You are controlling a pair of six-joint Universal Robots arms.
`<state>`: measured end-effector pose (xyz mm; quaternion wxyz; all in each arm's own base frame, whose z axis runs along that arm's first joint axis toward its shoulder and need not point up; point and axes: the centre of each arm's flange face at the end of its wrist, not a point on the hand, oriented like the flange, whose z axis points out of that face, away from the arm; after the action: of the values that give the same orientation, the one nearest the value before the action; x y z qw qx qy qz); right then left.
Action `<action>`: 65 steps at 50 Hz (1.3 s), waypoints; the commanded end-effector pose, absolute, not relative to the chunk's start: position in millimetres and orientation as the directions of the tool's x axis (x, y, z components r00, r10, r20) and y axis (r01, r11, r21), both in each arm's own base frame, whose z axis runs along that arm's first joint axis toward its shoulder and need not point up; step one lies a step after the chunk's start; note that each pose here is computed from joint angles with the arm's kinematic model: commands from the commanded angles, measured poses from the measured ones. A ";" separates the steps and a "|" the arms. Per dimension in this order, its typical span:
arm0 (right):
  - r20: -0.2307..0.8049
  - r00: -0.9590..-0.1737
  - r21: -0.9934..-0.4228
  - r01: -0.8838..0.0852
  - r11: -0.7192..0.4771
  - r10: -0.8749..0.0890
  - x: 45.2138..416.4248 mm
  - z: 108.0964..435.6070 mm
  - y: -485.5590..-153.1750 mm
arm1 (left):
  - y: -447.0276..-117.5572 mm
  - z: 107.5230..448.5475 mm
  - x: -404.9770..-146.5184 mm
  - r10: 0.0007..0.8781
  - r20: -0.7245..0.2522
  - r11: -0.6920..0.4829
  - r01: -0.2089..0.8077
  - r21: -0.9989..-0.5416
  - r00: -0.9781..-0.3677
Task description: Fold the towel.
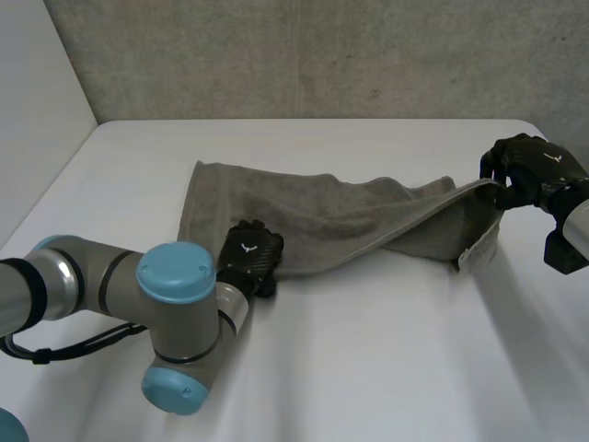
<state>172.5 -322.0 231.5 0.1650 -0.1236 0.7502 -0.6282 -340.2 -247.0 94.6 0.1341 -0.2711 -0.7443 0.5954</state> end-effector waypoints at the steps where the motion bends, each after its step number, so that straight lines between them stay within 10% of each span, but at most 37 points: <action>1: -0.091 -0.918 -0.984 0.023 0.177 -0.385 168.6 232.9 -324.7 | -259.2 110.6 -321.3 0.515 -0.133 0.158 0.246 -0.956 -0.847; 23: -0.097 -0.899 -0.972 -0.006 0.234 -0.426 172.0 231.9 -306.0 | -273.8 118.0 -268.8 0.418 -0.141 0.245 0.261 -0.934 -0.897; 34: 0.013 -0.850 -0.959 -0.160 0.235 -0.526 180.9 224.3 -293.6 | -278.3 147.3 -255.3 0.510 -0.127 0.220 0.271 -0.937 -0.851; 42: 0.064 -0.757 -0.894 -0.334 0.300 -0.651 195.2 209.2 -314.5 | -318.7 182.7 -254.9 0.486 -0.192 0.126 0.285 -0.950 -0.853; 49: 0.303 -0.665 -0.857 -0.504 0.111 -0.682 221.3 237.5 -352.5 | -374.7 238.2 -268.3 0.446 -0.380 -0.170 0.340 -0.925 -0.811; 54: 0.564 -0.702 -0.824 -0.511 -0.243 -0.435 251.7 304.6 -387.3 | -397.3 298.9 -285.3 0.309 -0.500 -0.503 0.307 -0.808 -0.809; 59: 0.522 -0.853 -0.632 -0.412 -0.656 0.033 246.2 439.5 -371.0 | -379.5 414.0 -282.2 0.057 -0.470 -0.825 0.224 -0.519 -0.881; 65: 0.568 -0.823 -0.573 -0.370 -0.732 -0.029 255.0 448.9 -337.8 | -356.6 443.9 -268.3 0.078 -0.439 -0.854 0.167 -0.492 -0.895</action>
<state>251.3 -365.6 438.0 -0.1176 -0.2565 0.3936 -0.8749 -281.1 -377.3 417.8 -0.0433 -0.2422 -0.2897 0.9250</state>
